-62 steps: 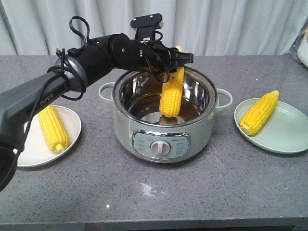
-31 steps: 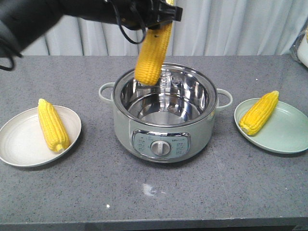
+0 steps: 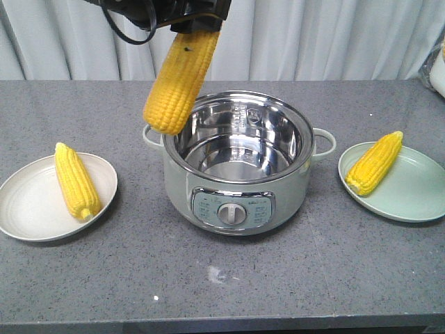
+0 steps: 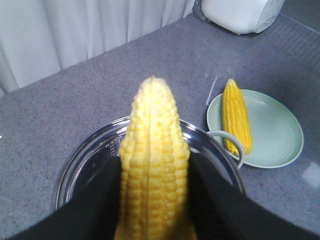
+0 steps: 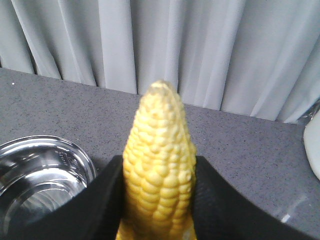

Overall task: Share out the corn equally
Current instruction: 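Lift the last corn cob out of the pot with the left gripper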

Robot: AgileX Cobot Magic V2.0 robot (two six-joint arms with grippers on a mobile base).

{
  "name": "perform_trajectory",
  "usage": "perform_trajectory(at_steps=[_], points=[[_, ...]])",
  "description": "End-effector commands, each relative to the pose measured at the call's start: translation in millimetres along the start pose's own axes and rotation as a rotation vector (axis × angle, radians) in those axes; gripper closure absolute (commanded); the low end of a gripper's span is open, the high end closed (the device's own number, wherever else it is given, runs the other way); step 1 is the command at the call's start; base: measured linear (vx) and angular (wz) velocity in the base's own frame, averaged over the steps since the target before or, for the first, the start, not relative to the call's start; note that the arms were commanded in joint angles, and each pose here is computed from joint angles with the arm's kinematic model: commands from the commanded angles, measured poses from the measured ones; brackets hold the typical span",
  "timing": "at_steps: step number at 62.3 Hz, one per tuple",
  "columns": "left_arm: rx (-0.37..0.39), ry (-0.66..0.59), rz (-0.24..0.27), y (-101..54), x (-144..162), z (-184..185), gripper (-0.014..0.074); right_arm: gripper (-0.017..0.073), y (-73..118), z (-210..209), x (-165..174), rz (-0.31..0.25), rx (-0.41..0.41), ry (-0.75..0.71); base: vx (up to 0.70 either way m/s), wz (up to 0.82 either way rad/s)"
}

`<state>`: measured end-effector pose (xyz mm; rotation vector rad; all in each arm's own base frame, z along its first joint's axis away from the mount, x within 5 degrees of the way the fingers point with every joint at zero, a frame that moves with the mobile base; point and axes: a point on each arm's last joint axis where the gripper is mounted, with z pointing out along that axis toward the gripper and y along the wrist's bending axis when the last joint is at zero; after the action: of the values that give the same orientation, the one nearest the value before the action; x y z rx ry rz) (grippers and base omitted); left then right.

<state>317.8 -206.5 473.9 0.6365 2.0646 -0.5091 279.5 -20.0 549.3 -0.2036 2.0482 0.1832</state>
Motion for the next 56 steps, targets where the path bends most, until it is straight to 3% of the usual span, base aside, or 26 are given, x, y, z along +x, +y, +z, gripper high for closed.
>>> perform_trajectory(at_steps=[1,13,56], points=[[0.012,-0.109,0.014,-8.6,-14.9,-33.7,0.0601,0.0564,7.7,-21.1,-5.4,-0.018,0.0,-0.057,0.0,0.0],[0.011,-0.027,0.018,-8.3,-7.5,-32.8,0.0601,0.0564,7.7,-21.1,-5.4,-0.018,0.0,-0.057,0.0,0.0],[0.011,-0.027,0.018,-8.3,-7.5,-32.8,0.06,0.0564,7.7,-21.1,-5.4,-0.018,0.0,-0.057,0.0,0.0]])
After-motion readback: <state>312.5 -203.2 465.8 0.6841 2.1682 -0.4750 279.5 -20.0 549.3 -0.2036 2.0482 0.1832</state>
